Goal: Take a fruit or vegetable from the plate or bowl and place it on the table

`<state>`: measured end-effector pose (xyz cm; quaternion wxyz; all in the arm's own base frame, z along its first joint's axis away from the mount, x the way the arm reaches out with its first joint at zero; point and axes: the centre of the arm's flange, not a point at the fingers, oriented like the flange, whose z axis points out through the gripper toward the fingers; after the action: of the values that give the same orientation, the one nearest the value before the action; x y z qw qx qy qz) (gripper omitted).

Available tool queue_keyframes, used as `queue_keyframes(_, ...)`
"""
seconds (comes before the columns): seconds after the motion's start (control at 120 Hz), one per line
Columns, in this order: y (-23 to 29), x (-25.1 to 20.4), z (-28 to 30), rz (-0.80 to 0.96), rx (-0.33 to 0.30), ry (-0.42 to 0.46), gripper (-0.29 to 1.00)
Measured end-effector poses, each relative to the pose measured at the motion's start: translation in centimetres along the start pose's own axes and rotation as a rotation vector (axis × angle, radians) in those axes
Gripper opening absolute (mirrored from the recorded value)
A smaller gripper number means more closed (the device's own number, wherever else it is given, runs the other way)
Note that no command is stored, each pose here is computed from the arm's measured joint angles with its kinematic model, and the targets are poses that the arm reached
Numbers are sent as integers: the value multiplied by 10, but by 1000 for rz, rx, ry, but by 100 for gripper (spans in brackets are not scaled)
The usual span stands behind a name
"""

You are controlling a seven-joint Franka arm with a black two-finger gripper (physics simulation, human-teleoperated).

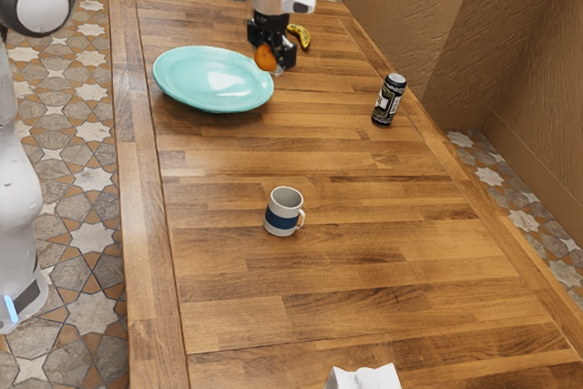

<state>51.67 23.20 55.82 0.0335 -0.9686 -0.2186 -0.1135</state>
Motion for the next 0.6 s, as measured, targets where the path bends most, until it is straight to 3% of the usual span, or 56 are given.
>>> queue_keyframes(0.4, 142, 2, 1, 234, -53, -6, 28)
queue_keyframes(0.492, 164, -5, -2, 275, -66, -3, 48)
queue_keyframes(0.6, 186, -14, -7, 320, -78, 0, 60)
